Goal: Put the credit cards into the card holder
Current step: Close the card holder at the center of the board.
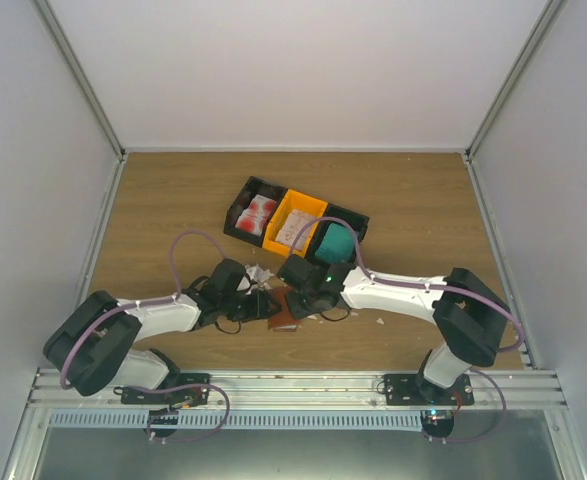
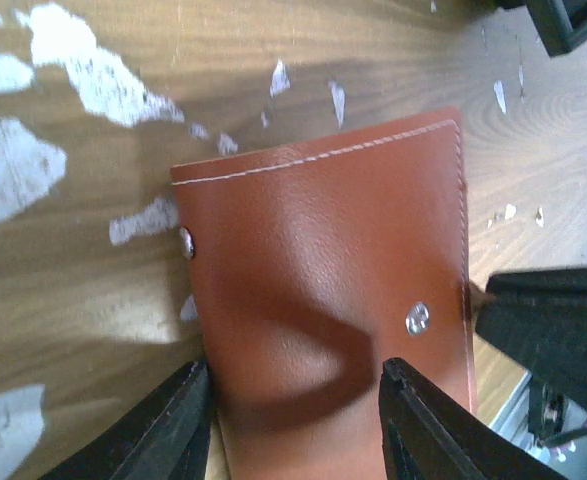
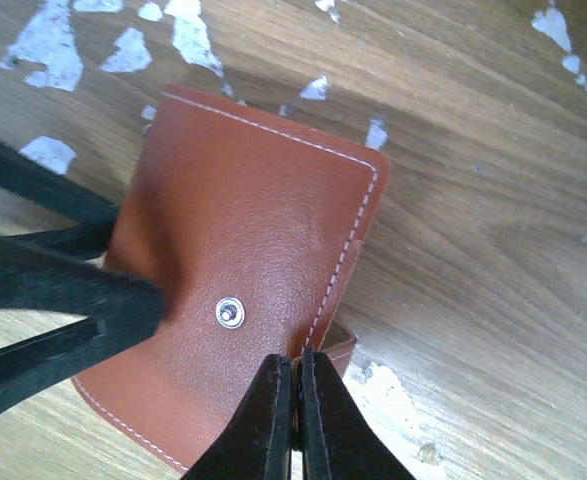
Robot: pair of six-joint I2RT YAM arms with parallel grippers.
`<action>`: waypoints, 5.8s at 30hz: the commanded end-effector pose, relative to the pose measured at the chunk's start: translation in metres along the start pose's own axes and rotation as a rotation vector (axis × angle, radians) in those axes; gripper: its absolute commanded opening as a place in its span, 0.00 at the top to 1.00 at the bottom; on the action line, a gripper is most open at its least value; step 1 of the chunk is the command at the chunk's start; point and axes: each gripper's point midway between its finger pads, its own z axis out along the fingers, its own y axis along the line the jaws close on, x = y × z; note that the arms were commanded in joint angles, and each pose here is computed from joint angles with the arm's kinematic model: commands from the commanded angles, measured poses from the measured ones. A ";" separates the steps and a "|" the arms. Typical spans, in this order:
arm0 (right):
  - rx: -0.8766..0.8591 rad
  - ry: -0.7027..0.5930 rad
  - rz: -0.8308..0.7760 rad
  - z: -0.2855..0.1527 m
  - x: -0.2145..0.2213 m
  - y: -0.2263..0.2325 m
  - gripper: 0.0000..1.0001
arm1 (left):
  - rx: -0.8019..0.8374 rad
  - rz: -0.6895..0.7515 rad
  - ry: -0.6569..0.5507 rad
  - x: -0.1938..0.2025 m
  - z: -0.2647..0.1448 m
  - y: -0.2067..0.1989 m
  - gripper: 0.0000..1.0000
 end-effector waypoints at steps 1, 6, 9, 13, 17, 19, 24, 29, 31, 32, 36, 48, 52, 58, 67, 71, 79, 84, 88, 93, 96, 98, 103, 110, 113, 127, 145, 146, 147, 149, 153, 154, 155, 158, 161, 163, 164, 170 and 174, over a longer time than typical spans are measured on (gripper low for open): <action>-0.123 -0.075 -0.087 -0.009 -0.020 0.030 0.99 | -0.073 0.011 -0.016 -0.006 0.008 0.014 0.52; -0.211 -0.035 -0.135 -0.002 -0.011 0.045 1.00 | -0.063 -0.007 -0.007 0.000 0.010 0.017 0.56; -0.180 -0.016 -0.144 0.004 -0.008 0.040 1.00 | -0.075 -0.014 -0.019 0.002 0.007 0.021 0.59; -0.154 -0.013 -0.154 0.007 -0.011 0.038 0.99 | -0.055 -0.020 -0.024 0.006 0.003 0.020 0.63; -0.142 -0.012 -0.134 0.013 -0.016 0.039 1.00 | -0.027 -0.040 -0.018 0.014 0.001 0.020 0.65; -0.136 -0.018 -0.113 0.015 -0.018 0.036 1.00 | -0.022 -0.051 -0.017 0.017 0.000 0.021 0.66; -0.107 -0.027 -0.049 0.014 -0.018 0.019 1.00 | -0.005 -0.067 -0.018 0.022 -0.003 0.022 0.67; -0.103 -0.031 -0.038 0.012 -0.016 0.006 0.99 | 0.015 -0.053 -0.040 0.021 -0.007 0.018 0.68; -0.092 -0.024 -0.046 0.012 -0.016 0.004 0.99 | 0.021 -0.044 -0.049 0.019 -0.007 0.016 0.68; -0.082 -0.022 -0.050 0.011 -0.016 0.003 0.97 | 0.025 -0.040 -0.049 0.018 -0.007 0.015 0.67; -0.072 -0.012 -0.062 0.010 -0.018 0.003 0.87 | 0.048 -0.030 -0.053 0.018 -0.007 0.012 0.67; -0.106 0.003 -0.023 0.004 -0.022 0.012 0.79 | 0.052 -0.014 -0.059 0.019 -0.009 0.012 0.67; -0.077 0.016 -0.019 0.005 -0.021 0.008 0.81 | 0.049 -0.015 -0.059 0.019 -0.009 0.013 0.67; -0.056 0.031 -0.040 0.003 -0.017 0.007 0.72 | 0.047 -0.018 -0.056 0.021 -0.009 0.014 0.67; -0.010 0.055 -0.068 0.009 -0.012 0.008 0.72 | 0.043 -0.019 -0.056 0.021 -0.008 0.015 0.67; -0.015 0.061 -0.070 0.009 -0.011 0.009 0.78 | 0.042 -0.019 -0.053 0.022 -0.008 0.016 0.67; -0.019 0.068 -0.083 0.012 -0.009 0.010 0.70 | 0.042 -0.020 -0.054 0.021 -0.008 0.015 0.67; -0.015 0.077 -0.086 0.016 -0.007 0.009 0.72 | 0.040 -0.021 -0.053 0.021 -0.008 0.016 0.67; -0.022 0.065 -0.082 0.013 -0.010 0.011 0.86 | 0.040 -0.023 -0.052 0.022 -0.008 0.016 0.67; -0.029 0.053 -0.074 0.009 -0.013 0.012 0.91 | 0.040 -0.022 -0.053 0.022 -0.008 0.016 0.67; -0.027 0.050 -0.074 0.007 -0.014 0.012 0.81 | 0.040 -0.024 -0.053 0.022 -0.008 0.016 0.68; -0.029 0.048 -0.075 0.006 -0.015 0.013 0.79 | 0.040 -0.024 -0.054 0.021 -0.008 0.016 0.67; -0.026 0.043 -0.070 0.006 -0.016 0.012 0.88 | 0.041 -0.021 -0.052 0.022 -0.008 0.016 0.69; -0.027 0.039 -0.069 0.003 -0.016 0.013 0.78 | 0.040 -0.025 -0.052 0.023 -0.008 0.017 0.69; -0.028 0.036 -0.066 0.001 -0.016 0.013 0.82 | 0.040 -0.026 -0.051 0.023 -0.007 0.018 0.70; -0.046 0.028 -0.071 0.003 -0.019 0.017 0.99 | 0.039 -0.029 -0.043 0.024 -0.005 0.019 0.70; -0.075 0.070 -0.126 0.020 -0.013 0.029 0.99 | 0.060 -0.030 -0.016 0.027 0.001 0.017 0.79; -0.069 0.074 -0.126 0.021 -0.013 0.029 0.99 | 0.059 -0.031 -0.016 0.027 0.001 0.017 0.79; -0.065 0.076 -0.125 0.022 -0.012 0.028 0.99 | 0.059 -0.031 -0.016 0.027 0.001 0.017 0.79; -0.058 0.080 -0.125 0.022 -0.011 0.026 0.99 | 0.057 -0.030 -0.018 0.027 0.000 0.017 0.79; -0.050 0.088 -0.139 0.024 -0.009 0.026 1.00 | 0.058 -0.030 -0.020 0.026 0.000 0.017 0.79; -0.039 0.091 -0.145 0.024 -0.008 0.024 1.00 | 0.058 -0.030 -0.021 0.026 0.000 0.017 0.79; -0.028 0.094 -0.150 0.025 -0.008 0.023 0.99 | 0.059 -0.029 -0.021 0.026 0.000 0.017 0.79; -0.027 0.103 -0.167 0.028 -0.006 0.026 1.00 | 0.057 -0.031 -0.019 0.026 0.000 0.017 0.79; -0.037 0.116 -0.181 0.031 -0.004 0.032 1.00 | 0.055 -0.032 -0.018 0.027 0.001 0.018 0.79; -0.040 0.129 -0.189 0.034 -0.001 0.035 0.99 | 0.055 -0.030 -0.020 0.027 0.001 0.018 0.80; -0.039 0.134 -0.191 0.035 0.000 0.035 0.99 | 0.055 -0.030 -0.020 0.026 0.001 0.018 0.80; -0.041 0.175 -0.201 0.041 0.009 0.039 0.99 | 0.055 -0.031 -0.018 0.027 0.002 0.019 0.83; -0.044 0.208 -0.208 0.047 0.016 0.041 0.99 | 0.059 -0.033 -0.024 0.026 0.001 0.018 0.83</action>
